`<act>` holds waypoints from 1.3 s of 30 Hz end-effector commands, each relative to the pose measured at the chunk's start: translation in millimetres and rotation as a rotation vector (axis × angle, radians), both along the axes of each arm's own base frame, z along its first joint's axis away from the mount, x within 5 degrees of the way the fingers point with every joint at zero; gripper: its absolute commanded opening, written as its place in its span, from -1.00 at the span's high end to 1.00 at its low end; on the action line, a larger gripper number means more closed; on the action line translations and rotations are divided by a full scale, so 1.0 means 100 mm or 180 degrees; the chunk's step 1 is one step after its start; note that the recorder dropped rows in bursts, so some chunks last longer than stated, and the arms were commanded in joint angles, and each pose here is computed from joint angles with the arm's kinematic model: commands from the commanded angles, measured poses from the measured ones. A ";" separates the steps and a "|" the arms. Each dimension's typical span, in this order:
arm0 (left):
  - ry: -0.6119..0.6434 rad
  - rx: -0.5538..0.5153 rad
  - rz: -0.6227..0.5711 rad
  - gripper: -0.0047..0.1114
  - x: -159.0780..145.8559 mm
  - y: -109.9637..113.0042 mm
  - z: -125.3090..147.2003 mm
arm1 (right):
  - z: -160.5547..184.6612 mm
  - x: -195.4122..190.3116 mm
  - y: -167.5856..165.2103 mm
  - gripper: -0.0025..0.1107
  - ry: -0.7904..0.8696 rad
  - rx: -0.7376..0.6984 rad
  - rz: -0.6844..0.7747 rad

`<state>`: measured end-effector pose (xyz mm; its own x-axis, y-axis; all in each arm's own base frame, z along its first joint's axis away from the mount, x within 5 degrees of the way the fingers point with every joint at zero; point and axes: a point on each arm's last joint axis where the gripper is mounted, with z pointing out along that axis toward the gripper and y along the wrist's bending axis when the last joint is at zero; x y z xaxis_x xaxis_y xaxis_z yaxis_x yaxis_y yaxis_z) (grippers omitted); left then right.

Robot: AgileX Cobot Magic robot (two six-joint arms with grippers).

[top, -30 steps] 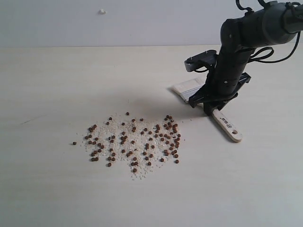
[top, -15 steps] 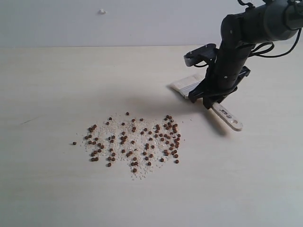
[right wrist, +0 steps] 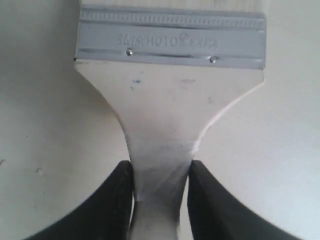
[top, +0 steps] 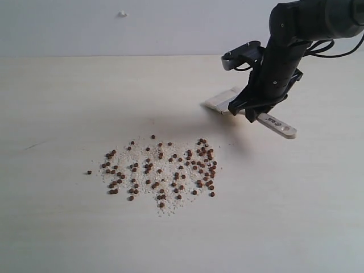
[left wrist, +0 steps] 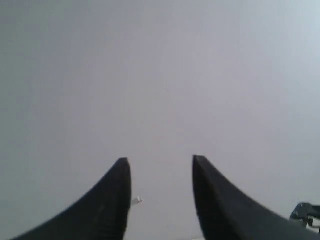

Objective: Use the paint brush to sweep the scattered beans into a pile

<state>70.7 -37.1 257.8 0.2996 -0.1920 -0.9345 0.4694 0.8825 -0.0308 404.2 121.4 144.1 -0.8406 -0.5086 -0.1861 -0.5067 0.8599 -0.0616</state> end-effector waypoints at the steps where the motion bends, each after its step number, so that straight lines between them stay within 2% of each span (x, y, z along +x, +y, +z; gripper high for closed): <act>1: -0.0492 0.0782 -0.0249 -0.16 0.27 -0.27 0.18 | 0.23 -0.04 0.00 0.96 -0.0056 0.0032 0.0070; 4: -0.0651 0.1360 -0.0374 -0.24 0.61 -0.49 0.24 | 0.35 -0.09 0.01 0.96 -0.0034 0.0114 0.0079; 8: -0.0807 0.2258 -0.0641 -0.25 1.22 -0.84 0.15 | 0.41 -0.12 0.02 0.96 0.0001 0.0192 0.0063; 12: -0.0945 0.2772 -0.1103 -0.25 1.73 -1.20 -0.06 | 0.42 -0.12 0.03 0.96 -0.0003 0.0210 0.0055; 16: -0.1147 0.3336 -0.1296 -0.25 2.13 -1.57 -0.38 | 0.46 -0.15 0.05 0.96 0.0035 0.0301 0.0092; 19: -0.1348 0.3890 -0.1402 -0.25 2.29 -1.87 -0.63 | 0.57 -0.15 0.08 0.96 -0.0025 0.0438 0.0111; 20: -0.1385 0.3980 -0.1416 -0.25 2.31 -1.95 -0.68 | 0.61 -0.15 0.09 0.96 -0.0038 0.0476 0.0118; 26: -0.1196 0.3760 -0.1317 -0.25 2.46 -2.29 -0.82 | 0.96 -0.15 0.14 0.96 -0.0066 0.0718 0.0137; 32: -0.1468 0.3888 -0.1424 -0.25 2.47 -2.50 -0.88 | 1.19 -0.17 0.16 0.96 -0.0097 0.0960 0.0127; 39: -0.1703 0.3919 -0.1425 -0.25 2.42 -2.68 -0.81 | 1.21 -0.18 0.20 0.96 -0.0060 0.1119 0.0131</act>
<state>314.2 -297.7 173.3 0.7863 0.4849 -0.3828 0.4421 -0.0088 0.8969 386.3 142.7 257.3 -0.8217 -0.4539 -0.3447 -0.5381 0.8172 0.2064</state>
